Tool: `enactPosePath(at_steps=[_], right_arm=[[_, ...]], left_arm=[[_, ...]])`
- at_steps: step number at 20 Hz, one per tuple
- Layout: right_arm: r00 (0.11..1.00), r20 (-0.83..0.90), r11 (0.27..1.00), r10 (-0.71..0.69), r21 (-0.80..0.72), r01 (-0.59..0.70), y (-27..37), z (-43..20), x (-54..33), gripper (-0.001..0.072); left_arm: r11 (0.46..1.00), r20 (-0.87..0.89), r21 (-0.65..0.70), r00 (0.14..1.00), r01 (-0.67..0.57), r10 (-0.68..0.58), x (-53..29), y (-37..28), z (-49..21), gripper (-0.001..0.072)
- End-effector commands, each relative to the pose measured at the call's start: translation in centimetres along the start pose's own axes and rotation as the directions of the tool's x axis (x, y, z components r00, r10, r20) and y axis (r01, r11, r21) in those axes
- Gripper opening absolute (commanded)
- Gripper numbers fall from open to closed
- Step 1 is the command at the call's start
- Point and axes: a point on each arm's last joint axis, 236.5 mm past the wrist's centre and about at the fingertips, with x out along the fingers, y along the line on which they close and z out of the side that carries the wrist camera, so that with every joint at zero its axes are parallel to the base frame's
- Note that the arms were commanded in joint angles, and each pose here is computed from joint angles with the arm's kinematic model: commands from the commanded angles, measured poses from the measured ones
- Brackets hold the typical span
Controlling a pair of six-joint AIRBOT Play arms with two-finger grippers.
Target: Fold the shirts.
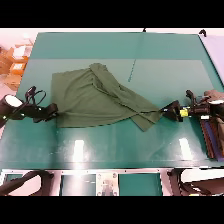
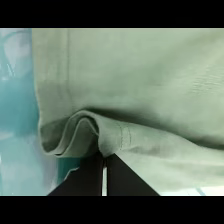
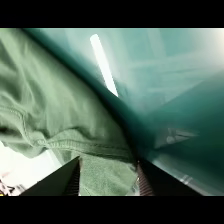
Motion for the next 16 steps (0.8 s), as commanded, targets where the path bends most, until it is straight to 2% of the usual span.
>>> enactPosePath(at_steps=[1, 2, 3, 4, 5, 6, 10, 14, 16], right_arm=[[0.998, 0.015, 0.998, -0.056, -0.043, 0.056, -0.7, -0.1, 1.5, 0.0349], [0.997, 0.032, 0.997, -0.063, -0.046, 0.064, -0.7, 0.3, 1.5, 0.0348], [0.997, 0.04, 0.996, -0.067, -0.049, 0.069, -0.7, 0.6, 1.5, 0.0289], [0.997, 0.04, 0.996, -0.067, -0.05, 0.069, -0.7, 0.6, 1.5, 0.0168], [0.997, 0.04, 0.996, -0.068, -0.05, 0.07, -0.7, 0.6, 1.5, 0.0051], [0.997, 0.041, 0.996, -0.067, -0.049, 0.069, -0.7, 0.6, 1.5, 0.0017], [0.996, 0.048, 0.996, -0.072, -0.05, 0.074, -0.8, 0.8, 1.5, 0.0016], [0.997, 0.06, 0.998, -0.053, -0.04, 0.055, -0.4, 1.0, 1.5, 0.0016], [0.997, 0.059, 0.998, -0.051, -0.039, 0.053, -0.3, 1.0, 1.5, 0.0016]], left_arm=[[0.999, -0.047, 0.04, 0.999, 0.002, 0.0, -1.2, -0.6, -0.2, 0.0027], [0.998, -0.07, 0.069, 0.997, -0.017, 0.021, -1.8, -0.5, -0.4, 0.0027], [0.995, -0.08, 0.091, 0.996, -0.036, 0.043, -2.5, -0.3, -0.3, 0.0027], [0.992, -0.088, 0.113, 0.994, -0.056, 0.066, -3.2, -0.2, -0.2, 0.0076], [0.989, -0.102, 0.133, 0.991, -0.071, 0.085, -4.0, -0.1, -0.1, 0.04], [0.986, -0.119, 0.13, 0.986, -0.101, 0.117, -4.7, 0.3, -0.2, 0.0549], [0.963, -0.19, 0.117, 0.946, -0.242, 0.261, -6.8, 3.1, -1.7, 0.0551], [0.982, -0.237, 0.013, 0.954, -0.186, 0.184, -3.3, 3.4, -5.7, 0.0551], [0.993, -0.178, -0.003, 0.977, -0.121, 0.119, -0.8, 3.1, -5.6, 0.055]])
